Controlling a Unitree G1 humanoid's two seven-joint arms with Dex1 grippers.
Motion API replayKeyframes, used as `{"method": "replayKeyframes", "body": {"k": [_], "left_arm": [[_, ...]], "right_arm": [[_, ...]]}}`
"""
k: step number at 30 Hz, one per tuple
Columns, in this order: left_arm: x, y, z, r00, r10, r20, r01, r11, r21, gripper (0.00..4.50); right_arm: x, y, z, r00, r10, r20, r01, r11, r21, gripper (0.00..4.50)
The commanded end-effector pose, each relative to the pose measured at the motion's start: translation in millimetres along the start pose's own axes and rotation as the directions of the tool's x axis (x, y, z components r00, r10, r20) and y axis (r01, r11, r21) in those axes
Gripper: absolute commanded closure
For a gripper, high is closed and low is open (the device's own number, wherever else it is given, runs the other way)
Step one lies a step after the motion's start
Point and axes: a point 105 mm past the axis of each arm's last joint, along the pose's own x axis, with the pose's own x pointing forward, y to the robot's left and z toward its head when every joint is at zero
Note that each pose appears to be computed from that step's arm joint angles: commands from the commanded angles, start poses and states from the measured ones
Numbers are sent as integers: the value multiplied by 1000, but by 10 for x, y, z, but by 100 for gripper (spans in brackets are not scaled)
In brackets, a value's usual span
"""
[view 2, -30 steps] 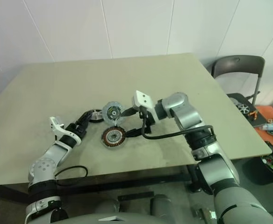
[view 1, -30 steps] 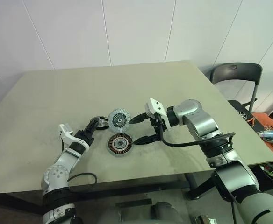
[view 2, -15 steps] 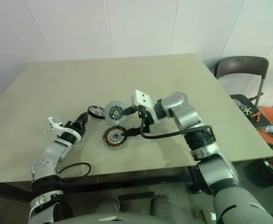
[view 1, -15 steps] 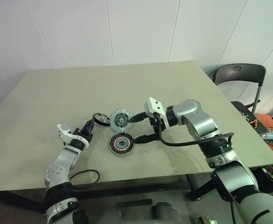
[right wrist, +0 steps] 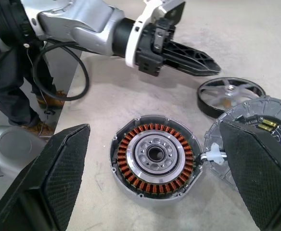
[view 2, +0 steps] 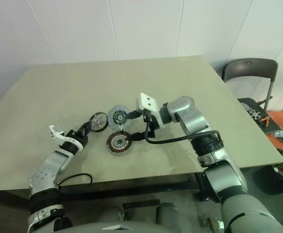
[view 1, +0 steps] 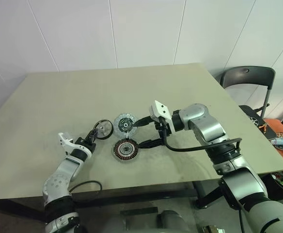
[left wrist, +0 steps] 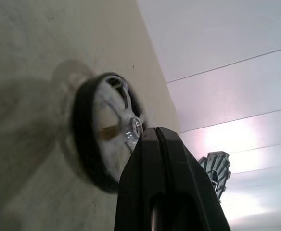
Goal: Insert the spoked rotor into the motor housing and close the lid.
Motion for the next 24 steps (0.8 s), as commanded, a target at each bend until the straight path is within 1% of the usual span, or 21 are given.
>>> {"method": "replayKeyframes", "body": {"k": [1, 3, 5, 6, 12, 17, 21, 24], "left_arm": [[-94, -39, 31, 1000, 4, 6, -4, 1000, 26, 448], [-151, -71, 17, 1000, -4, -4, 5, 999, 50, 448], [-210, -118, -14, 1000, -5, -20, 7, 996, 91, 411], [-238, -161, -8, 1000, -19, -13, 20, 996, 90, 395], [-332, -225, -30, 999, -38, -16, 39, 997, 64, 192], [-266, -191, 8, 1000, -17, 19, 17, 1000, -3, 6], [-217, -210, -35, 999, -39, 0, 39, 999, -30, 6], [-162, -167, -84, 999, -35, -22, 33, 997, -76, 6]], "right_arm": [[-33, -26, 112, 999, -10, 30, 11, 999, -39, 0], [-32, -28, 108, 999, -12, 30, 13, 999, -38, 0], [-32, -31, 106, 999, -14, 29, 16, 999, -39, 0], [-33, -33, 105, 999, -16, 28, 17, 999, -38, 0], [-30, -42, 94, 999, -21, 27, 22, 999, -39, 0], [-14, -44, 97, 999, -22, 27, 24, 999, -45, 0], [-14, -48, 100, 999, -24, 27, 26, 999, -48, 0], [-17, -49, 103, 999, -27, 28, 28, 998, -49, 0]]}}
